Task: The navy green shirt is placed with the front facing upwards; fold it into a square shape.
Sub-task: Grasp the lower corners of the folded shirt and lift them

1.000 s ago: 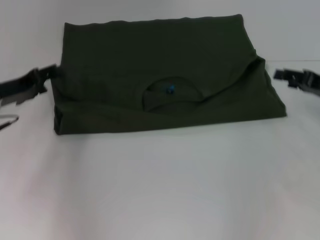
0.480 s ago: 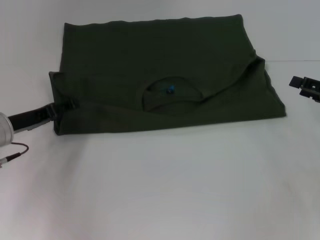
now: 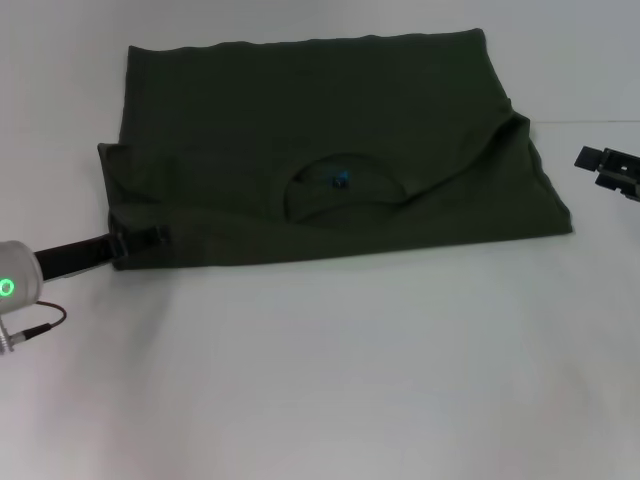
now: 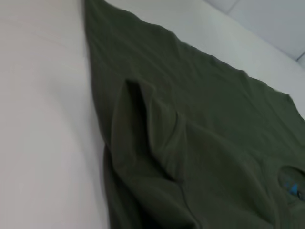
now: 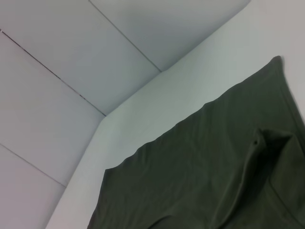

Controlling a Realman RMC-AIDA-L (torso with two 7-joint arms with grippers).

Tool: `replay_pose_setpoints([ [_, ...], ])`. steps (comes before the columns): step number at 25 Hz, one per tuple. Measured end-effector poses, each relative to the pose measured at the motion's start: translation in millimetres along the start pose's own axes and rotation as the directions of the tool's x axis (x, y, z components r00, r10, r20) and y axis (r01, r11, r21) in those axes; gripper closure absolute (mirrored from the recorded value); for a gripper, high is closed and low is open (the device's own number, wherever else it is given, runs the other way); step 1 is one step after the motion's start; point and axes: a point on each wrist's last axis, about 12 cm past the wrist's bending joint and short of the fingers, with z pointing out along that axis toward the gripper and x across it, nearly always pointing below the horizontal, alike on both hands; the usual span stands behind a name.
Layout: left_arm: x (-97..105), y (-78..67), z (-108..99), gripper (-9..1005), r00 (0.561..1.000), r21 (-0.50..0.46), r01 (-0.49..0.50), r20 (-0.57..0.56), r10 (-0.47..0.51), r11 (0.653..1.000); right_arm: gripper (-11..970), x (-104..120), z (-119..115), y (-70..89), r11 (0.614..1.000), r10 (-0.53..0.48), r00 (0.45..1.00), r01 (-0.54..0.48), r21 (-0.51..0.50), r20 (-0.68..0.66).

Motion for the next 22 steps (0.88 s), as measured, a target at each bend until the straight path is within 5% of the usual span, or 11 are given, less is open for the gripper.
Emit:
replay_pose_setpoints([
  [10, 2.7, 0.7, 0.7, 235, 1.0, -0.014, 0.006, 0.008, -0.006, 1.0, 284, 0.4, -2.3, -1.4, 1.0, 0.011, 1.0, -0.011, 0.001, 0.006],
  [22, -0.7, -2.9, 2.5, 731, 1.0, -0.011, -0.018, 0.012, 0.018, 1.0, 284, -0.6, -1.4, -1.6, 1.0, 0.003, 1.0, -0.003, 0.005, -0.019],
])
